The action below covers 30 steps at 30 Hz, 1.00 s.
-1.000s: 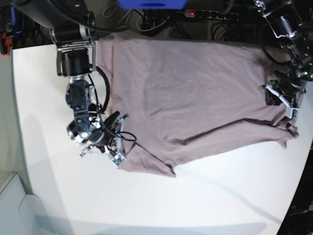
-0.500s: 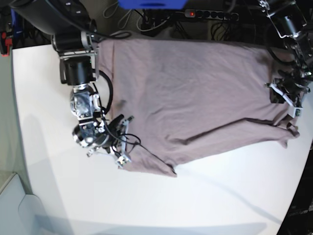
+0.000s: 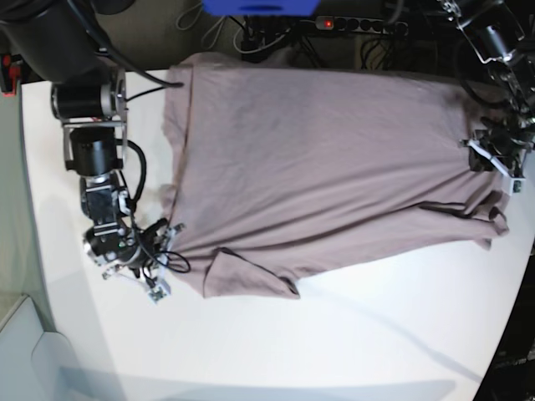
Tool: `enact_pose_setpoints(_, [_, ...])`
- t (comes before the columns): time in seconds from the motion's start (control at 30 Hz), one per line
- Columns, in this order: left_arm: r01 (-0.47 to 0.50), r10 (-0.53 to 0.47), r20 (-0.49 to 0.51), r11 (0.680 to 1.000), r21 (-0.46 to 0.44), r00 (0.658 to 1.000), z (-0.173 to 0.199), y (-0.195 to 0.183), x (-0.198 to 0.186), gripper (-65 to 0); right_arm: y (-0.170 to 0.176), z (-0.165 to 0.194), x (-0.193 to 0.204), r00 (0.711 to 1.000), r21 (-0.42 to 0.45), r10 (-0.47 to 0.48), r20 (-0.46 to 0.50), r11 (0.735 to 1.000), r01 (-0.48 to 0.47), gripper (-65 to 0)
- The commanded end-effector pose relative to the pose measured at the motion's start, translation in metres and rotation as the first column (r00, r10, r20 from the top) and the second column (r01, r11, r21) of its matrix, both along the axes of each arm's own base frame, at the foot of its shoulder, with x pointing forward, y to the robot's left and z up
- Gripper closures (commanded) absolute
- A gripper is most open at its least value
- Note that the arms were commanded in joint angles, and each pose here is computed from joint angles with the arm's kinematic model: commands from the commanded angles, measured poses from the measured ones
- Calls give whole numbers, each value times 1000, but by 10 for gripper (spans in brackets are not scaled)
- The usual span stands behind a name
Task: Layout the t-shirt on the table in an organized manner, then fold the t-shirt properly
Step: 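Drag the shirt side with the right gripper toward the collar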
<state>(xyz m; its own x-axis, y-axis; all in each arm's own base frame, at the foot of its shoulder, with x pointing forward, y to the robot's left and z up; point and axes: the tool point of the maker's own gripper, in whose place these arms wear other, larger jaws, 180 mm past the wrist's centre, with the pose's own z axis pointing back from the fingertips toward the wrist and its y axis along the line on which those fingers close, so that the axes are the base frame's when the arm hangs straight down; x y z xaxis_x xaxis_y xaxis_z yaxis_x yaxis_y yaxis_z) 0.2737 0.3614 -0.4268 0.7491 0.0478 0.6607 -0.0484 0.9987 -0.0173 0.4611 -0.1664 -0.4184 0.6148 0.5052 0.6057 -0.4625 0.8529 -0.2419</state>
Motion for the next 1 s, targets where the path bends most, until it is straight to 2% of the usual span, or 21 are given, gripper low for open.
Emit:
enact_pose_setpoints(0.0, [-4, 4, 9, 1000, 26, 1000, 9, 9, 5, -152, -10, 30, 24, 997, -15, -19, 81, 1000, 20, 0])
enact_pose_setpoints(0.13, [-4, 4, 12, 1000, 24, 1000, 10, 8, 6, -152, -10, 54, 39, 991, -23, -17, 130, 1000, 21, 0])
enact_pose_setpoints(0.23, [-4, 4, 12, 1000, 24, 1000, 10, 8, 6, -152, -11, 74, 41, 988, -64, -22, 151, 997, 32, 0])
enact_pose_setpoints(0.4, [-3, 2, 18, 1000, 26, 1000, 11, 8, 7, -152, 0, 101, 7, 982, -147, -16, 188, 988, 45, 0])
enact_pose_setpoints(0.47, [-3, 2, 33, 1000, 29, 999, 17, 9, 15, -152, 13, 105, -18, 984, -174, 27, 176, 985, 4, 0])
enact_pose_setpoints(0.6, [3, -7, 73, 999, 54, 997, 33, 11, 26, -152, 42, 91, -62, 991, -180, 92, 102, 981, -73, 0])
enact_pose_setpoints(0.67, [12, -21, 110, 996, 85, 994, 48, 11, 33, -152, 52, 75, -79, 993, -154, 95, 66, 984, -84, 0])
enact_pose_setpoints(0.8, [27, -44, 118, 990, 140, 992, 73, 10, 40, -152, 71, 43, -103, 994, -96, 107, -12, 990, -108, 0])
enact_pose_setpoints(0.97, [41, -61, 148, 990, 132, 987, 89, -2, 48, -152, 82, -3, -122, 986, -26, 133, -96, 990, -136, 0])
